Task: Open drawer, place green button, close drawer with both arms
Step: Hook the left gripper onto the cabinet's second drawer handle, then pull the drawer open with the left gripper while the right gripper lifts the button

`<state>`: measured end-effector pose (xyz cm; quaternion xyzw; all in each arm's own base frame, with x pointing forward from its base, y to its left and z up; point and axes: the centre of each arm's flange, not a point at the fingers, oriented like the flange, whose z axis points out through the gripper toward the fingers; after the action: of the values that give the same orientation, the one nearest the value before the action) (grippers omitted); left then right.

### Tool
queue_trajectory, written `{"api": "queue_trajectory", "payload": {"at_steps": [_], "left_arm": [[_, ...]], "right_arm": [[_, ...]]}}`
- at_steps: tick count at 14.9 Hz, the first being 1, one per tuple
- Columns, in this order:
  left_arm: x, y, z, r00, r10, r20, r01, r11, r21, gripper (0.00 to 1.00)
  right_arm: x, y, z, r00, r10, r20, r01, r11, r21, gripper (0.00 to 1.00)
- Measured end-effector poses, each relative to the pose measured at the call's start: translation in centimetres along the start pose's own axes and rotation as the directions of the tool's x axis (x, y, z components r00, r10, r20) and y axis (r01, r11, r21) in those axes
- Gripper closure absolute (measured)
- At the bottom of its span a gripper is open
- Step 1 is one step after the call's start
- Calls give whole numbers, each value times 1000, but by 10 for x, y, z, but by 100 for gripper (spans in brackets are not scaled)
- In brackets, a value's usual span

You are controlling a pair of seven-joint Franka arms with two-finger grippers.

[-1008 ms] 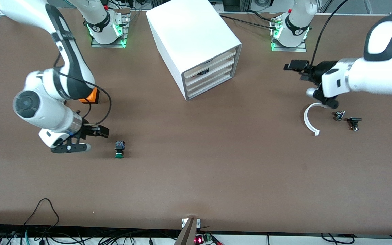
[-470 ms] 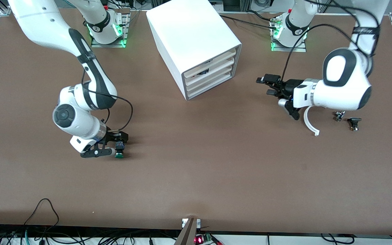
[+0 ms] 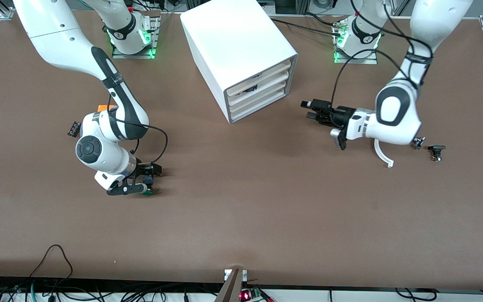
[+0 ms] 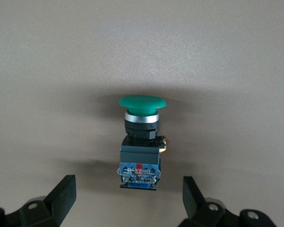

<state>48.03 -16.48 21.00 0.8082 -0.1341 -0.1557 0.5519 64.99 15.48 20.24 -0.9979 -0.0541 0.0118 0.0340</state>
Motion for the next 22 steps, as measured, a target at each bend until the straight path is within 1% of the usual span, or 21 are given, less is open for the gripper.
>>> {"api": "queue_trajectory", "payload": {"at_steps": [1,2,3,4,5,6,7,8,9,10,11,12,13,14,15,16,20,21,22], "left_arm": [[-5,-12,12,1000,5,-10,-5,999,-36,19],[-10,-22,24,1000,10,-20,-12,997,-70,22],[-15,-29,35,999,15,-30,-18,995,-101,22],[-19,-35,45,999,17,-38,-22,992,-125,23],[-23,-40,54,999,16,-42,-22,990,-142,23],[-26,-44,61,999,16,-38,-21,988,-154,25],[-29,-47,68,999,17,-34,-22,986,-164,26],[-31,-50,74,999,23,-28,-28,985,-172,33],[-34,-52,82,999,27,-18,-30,983,-183,33],[-37,-54,90,1000,29,-12,-30,981,-194,37],[-38,-56,97,999,32,-11,-33,978,-204,39],[-40,-58,101,999,34,-9,-36,977,-210,39],[-41,-61,105,999,43,-6,-43,976,-215,41],[-43,-62,109,998,56,-2,-55,974,-219,41],[-44,-62,115,998,69,3,-67,973,-222,41],[-44,-62,120,997,80,3,-77,971,-225,44],[-46,-63,134,995,99,9,-94,969,-230,45],[-47,-63,136,994,107,11,-102,968,-230,49],[-48,-63,138,992,124,12,-118,966,-232,49]], "right_arm": [[0,1,3,1000,2,2,-2,1000,0,1],[0,2,6,1000,3,4,-3,1000,0,1],[-1,3,8,1000,4,6,-4,1000,0,9],[-1,3,10,1000,4,8,-4,1000,0,13],[-1,4,13,1000,5,9,-5,1000,0,13],[-1,4,14,1000,5,7,-5,1000,1,19],[-1,4,16,1000,5,7,-5,1000,1,26],[-1,4,17,1000,6,6,-6,1000,1,27],[-1,4,17,1000,5,6,-5,1000,1,31],[0,4,17,1000,5,5,-5,1000,1,38],[0,4,17,1000,6,4,-6,1000,2,49],[0,4,16,1000,6,2,-6,1000,2,51],[1,4,16,1000,6,-1,-6,1000,2,57],[2,4,14,1000,6,-4,-6,1000,2,59],[3,4,13,1000,6,-8,-6,1000,3,59],[4,4,12,1000,6,-11,-6,1000,3,59],[6,4,9,1000,6,-19,-6,1000,4,59],[7,4,8,1000,6,-21,-6,1000,4,59],[8,4,7,1000,6,-25,-6,1000,5,59]]}}
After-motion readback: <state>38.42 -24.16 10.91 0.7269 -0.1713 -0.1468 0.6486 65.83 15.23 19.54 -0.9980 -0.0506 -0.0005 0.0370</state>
